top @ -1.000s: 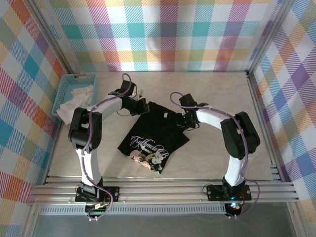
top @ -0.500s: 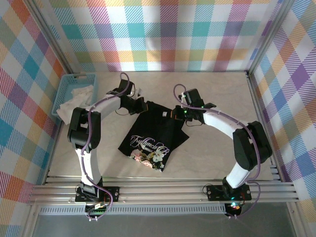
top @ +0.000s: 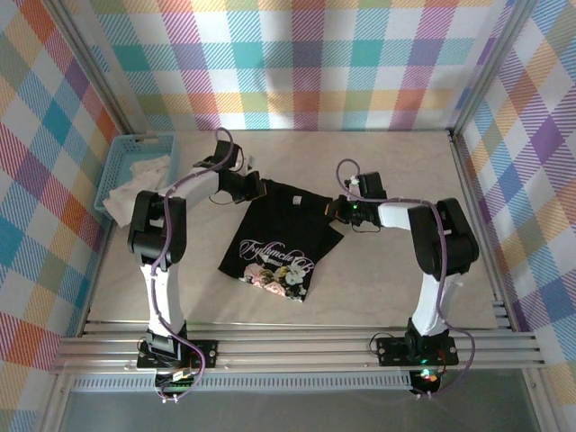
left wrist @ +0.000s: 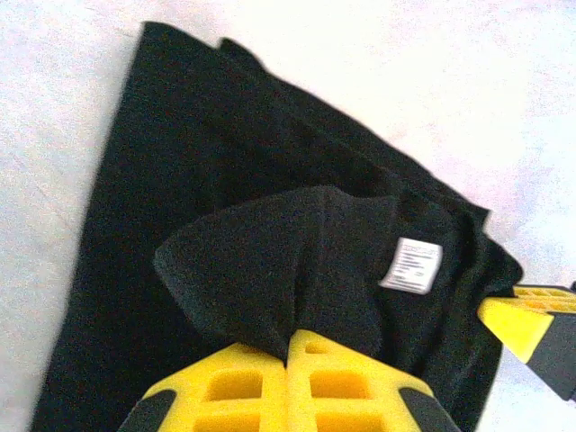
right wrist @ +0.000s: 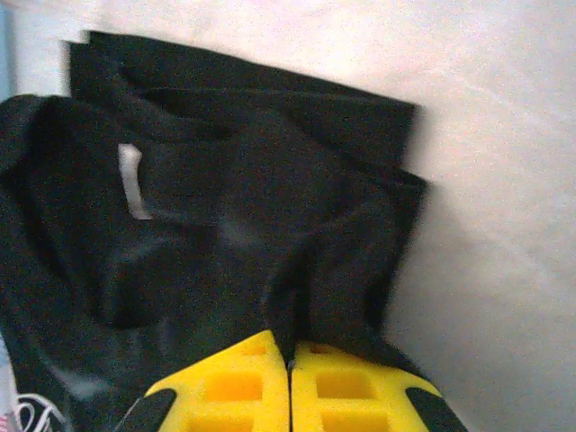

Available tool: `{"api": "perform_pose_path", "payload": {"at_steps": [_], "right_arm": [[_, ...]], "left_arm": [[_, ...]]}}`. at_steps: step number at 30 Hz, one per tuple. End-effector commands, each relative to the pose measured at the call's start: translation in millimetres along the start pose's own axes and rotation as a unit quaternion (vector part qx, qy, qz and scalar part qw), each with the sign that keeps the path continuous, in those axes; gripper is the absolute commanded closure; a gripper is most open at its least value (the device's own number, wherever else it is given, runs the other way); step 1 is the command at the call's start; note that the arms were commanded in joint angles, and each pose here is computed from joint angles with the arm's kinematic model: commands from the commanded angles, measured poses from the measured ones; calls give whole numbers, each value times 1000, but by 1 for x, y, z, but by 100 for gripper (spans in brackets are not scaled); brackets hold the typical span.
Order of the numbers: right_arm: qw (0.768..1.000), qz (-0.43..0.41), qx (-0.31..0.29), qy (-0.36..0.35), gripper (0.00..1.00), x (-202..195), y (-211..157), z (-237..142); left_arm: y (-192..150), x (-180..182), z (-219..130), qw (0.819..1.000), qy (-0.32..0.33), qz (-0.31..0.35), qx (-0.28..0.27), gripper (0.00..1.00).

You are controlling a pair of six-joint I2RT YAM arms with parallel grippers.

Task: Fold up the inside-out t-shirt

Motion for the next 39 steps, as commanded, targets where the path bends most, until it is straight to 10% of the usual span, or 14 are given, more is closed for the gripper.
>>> {"api": "perform_pose_path", "payload": {"at_steps": [1, 8, 21, 30, 39], "right_arm": [[999, 29, 0, -36, 89, -2, 14, 7], [994, 23, 6, -108, 75, -13, 17, 2], [995, -38, -1, -87, 32, 13, 38, -12], [988, -11, 64, -142, 28, 2, 34, 26], [988, -17, 109, -111, 47, 25, 8, 58]], "left_arm": [[14, 15, 5, 999, 31, -2, -17, 100], [30, 32, 5, 993, 106, 0, -49, 89], [32, 22, -3, 995, 78, 35, -59, 16], [29, 30, 33, 998, 52, 31, 13, 15], [3, 33, 48, 996, 0, 16, 84, 40]]}}
Point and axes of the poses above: each hand's point on the last joint's axis, 136 mm out from that joint toward the fingers, its own z axis out along the fingers, its own x axis along the line the jaws close on, y = z × x, the point moved 6 cm from there along -z, back along the fingers, and after that the axes turned 6 degrees about -z, right-handed, at the moved point
